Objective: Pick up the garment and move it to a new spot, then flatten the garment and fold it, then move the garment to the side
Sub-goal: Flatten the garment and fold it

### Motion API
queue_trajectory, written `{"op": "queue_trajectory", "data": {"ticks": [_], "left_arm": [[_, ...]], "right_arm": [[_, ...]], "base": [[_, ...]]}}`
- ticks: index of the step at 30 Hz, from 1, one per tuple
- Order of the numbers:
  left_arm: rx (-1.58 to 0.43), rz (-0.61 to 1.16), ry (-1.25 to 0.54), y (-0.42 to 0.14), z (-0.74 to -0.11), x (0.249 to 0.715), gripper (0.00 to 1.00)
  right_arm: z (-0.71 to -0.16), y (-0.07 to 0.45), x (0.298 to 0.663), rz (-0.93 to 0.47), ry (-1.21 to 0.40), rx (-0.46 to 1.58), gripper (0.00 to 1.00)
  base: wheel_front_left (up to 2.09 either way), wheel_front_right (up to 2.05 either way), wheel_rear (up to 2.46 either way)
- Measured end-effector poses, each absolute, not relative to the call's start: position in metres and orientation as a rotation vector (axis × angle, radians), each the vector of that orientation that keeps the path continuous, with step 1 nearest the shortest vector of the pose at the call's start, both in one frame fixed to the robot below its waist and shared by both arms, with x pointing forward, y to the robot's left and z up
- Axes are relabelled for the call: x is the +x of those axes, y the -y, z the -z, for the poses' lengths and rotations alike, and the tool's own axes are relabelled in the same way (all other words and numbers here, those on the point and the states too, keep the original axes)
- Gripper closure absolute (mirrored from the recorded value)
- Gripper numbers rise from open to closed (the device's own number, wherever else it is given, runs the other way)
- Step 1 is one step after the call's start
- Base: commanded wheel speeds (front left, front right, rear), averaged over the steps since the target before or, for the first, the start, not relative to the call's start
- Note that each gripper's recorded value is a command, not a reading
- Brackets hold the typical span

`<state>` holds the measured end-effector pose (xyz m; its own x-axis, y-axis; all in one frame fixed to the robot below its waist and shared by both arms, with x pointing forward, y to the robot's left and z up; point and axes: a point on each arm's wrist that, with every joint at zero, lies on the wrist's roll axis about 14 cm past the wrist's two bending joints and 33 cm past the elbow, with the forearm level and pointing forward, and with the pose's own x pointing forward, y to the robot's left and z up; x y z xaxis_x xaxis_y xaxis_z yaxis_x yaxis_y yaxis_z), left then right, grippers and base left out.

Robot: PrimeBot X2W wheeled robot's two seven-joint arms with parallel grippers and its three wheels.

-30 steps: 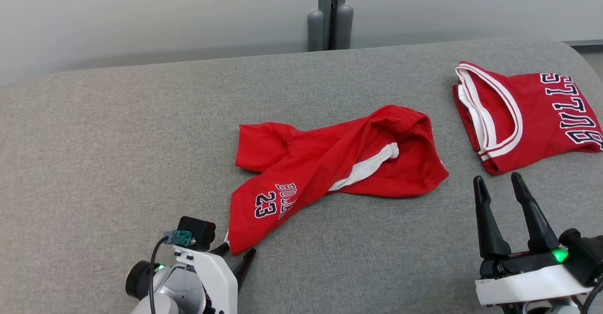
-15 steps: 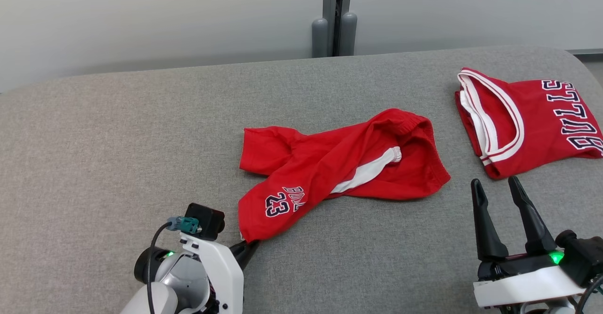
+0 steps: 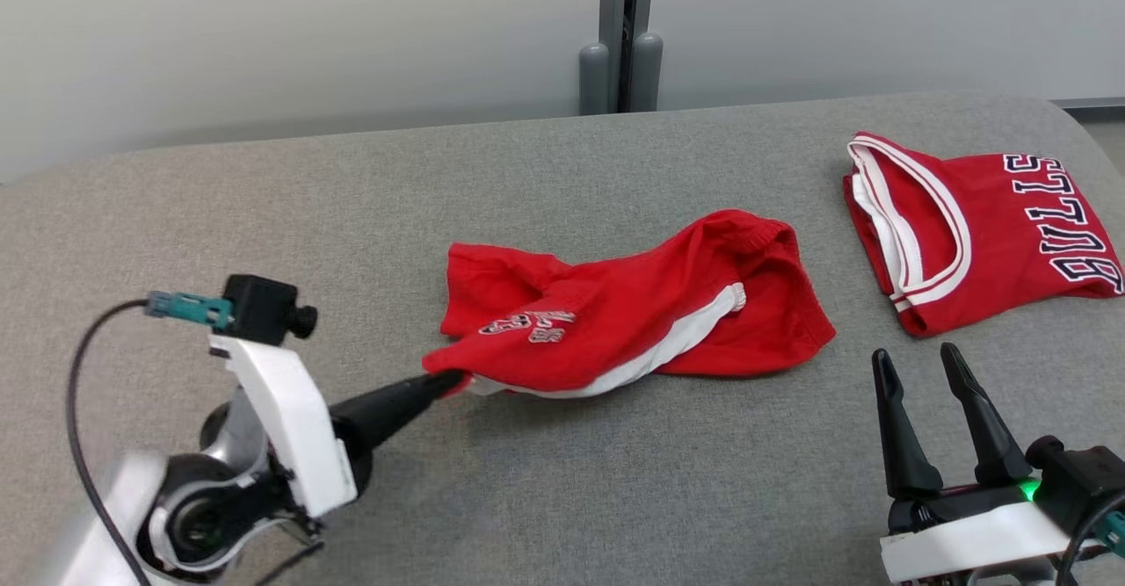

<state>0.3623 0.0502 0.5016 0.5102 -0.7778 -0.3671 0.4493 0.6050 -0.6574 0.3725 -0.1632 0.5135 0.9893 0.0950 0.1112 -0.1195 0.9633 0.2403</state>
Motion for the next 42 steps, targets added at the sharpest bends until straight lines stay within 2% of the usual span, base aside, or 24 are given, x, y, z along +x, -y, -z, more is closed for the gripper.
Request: {"op": "queue_trajectory", "data": {"ticks": [5, 12, 17, 18, 19, 20, 21, 25, 30, 36, 42], "left_arm": [[-0.709, 0.701, -0.832, -0.083, -0.493, 0.391, 1.00], [-0.924, 0.572, -0.988, -0.097, -0.465, 0.417, 1.00], [-0.974, 0.482, -1.042, -0.101, -0.450, 0.434, 1.00], [-0.970, 0.465, -1.053, -0.102, -0.446, 0.436, 0.91], [-0.968, 0.454, -1.064, -0.102, -0.443, 0.438, 0.57], [-0.966, 0.434, -1.074, -0.103, -0.440, 0.440, 0.12], [-0.958, 0.419, -1.080, -0.104, -0.437, 0.442, 0.00], [-0.927, 0.390, -1.094, -0.110, -0.428, 0.447, 0.00], [-0.859, 0.357, -1.032, -0.127, -0.430, 0.458, 0.00], [-0.782, 0.345, -0.890, -0.143, -0.450, 0.471, 0.00], [-0.602, 0.373, -0.624, -0.148, -0.486, 0.482, 0.00]], "right_arm": [[-0.507, 0.167, 0.371, -0.096, 0.068, 0.247, 0.00], [-0.498, 0.177, 0.369, -0.065, 0.029, 0.245, 0.00], [-0.492, 0.177, 0.370, -0.063, 0.004, 0.247, 0.00], [-0.491, 0.177, 0.370, -0.062, 0.002, 0.248, 0.00], [-0.490, 0.178, 0.370, -0.059, -0.002, 0.248, 0.00], [-0.488, 0.178, 0.370, -0.057, -0.011, 0.248, 0.00], [-0.487, 0.179, 0.369, -0.056, -0.017, 0.247, 0.00], [-0.486, 0.180, 0.372, -0.053, -0.020, 0.247, 0.00], [-0.484, 0.178, 0.373, -0.055, -0.026, 0.249, 0.00], [-0.486, 0.170, 0.377, -0.081, -0.019, 0.251, 0.00], [-0.492, 0.164, 0.382, -0.106, 0.002, 0.246, 0.00]], "base": [[0.00, 0.00, 0.00], [0.00, 0.00, 0.00], [0.00, 0.00, 0.00], [0.00, 0.00, 0.00], [0.00, 0.00, 0.00], [0.00, 0.00, 0.00], [0.00, 0.00, 0.00], [0.00, 0.00, 0.00], [0.00, 0.00, 0.00], [0.00, 0.00, 0.00], [0.00, 0.00, 0.00]]}}
